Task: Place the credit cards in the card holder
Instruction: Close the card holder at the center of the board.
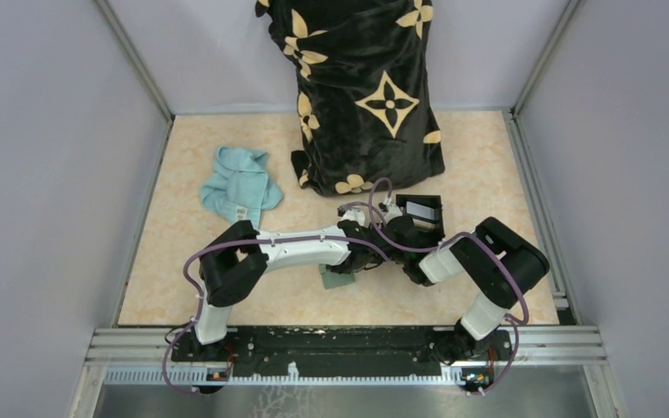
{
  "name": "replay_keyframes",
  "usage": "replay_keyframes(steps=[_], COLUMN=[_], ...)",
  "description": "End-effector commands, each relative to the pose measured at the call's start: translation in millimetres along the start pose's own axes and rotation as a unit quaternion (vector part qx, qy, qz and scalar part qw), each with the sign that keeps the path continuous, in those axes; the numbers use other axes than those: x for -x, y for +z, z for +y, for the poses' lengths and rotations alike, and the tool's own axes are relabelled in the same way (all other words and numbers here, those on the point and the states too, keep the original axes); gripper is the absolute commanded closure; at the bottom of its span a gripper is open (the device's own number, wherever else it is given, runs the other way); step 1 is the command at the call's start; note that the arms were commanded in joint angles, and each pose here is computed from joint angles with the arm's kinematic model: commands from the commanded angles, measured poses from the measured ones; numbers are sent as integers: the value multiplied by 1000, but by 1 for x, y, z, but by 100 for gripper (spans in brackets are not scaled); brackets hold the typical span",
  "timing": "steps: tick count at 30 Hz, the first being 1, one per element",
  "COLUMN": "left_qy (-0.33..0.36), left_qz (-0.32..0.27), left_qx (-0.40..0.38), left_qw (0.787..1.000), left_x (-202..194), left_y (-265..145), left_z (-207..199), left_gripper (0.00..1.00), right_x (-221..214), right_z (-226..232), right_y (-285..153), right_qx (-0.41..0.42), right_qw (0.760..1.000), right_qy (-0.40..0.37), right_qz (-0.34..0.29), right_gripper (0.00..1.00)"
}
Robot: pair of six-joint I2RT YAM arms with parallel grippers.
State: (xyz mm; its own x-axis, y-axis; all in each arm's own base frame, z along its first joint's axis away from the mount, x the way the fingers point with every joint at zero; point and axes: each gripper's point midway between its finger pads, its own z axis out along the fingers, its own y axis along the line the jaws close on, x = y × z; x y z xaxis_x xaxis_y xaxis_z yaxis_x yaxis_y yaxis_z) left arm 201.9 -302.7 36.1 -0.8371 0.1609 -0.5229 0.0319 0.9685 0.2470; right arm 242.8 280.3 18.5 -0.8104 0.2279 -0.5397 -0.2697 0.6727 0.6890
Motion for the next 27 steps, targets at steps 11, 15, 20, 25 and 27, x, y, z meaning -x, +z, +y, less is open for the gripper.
replay_keyframes(steps=[11,15,20,25,27], left_qy=[-90,-88,-93,-111,-115], left_qz=[-88,-87,-103,-151,-170], left_qx=[-200,-197,-177,-160,-156], left_qw=[972,972,974,969,966], left_x=[34,32,42,65,74], left_y=[-59,-58,-62,-75,-80], left_z=[-125,-125,-113,-94,-86], left_gripper=[85,84,79,63,58], right_x=[-75,-76,-74,-64,-58], right_z=[-6,-6,-6,0,2], right_y=[2,1,-1,-7,-9], right_qx=[-49,-47,-49,-54,-57], right_qw=[992,992,991,992,992], right_qy=[-49,-48,-53,-64,-69], right_qz=[109,110,110,98,91], right_gripper=[89,89,89,88,87])
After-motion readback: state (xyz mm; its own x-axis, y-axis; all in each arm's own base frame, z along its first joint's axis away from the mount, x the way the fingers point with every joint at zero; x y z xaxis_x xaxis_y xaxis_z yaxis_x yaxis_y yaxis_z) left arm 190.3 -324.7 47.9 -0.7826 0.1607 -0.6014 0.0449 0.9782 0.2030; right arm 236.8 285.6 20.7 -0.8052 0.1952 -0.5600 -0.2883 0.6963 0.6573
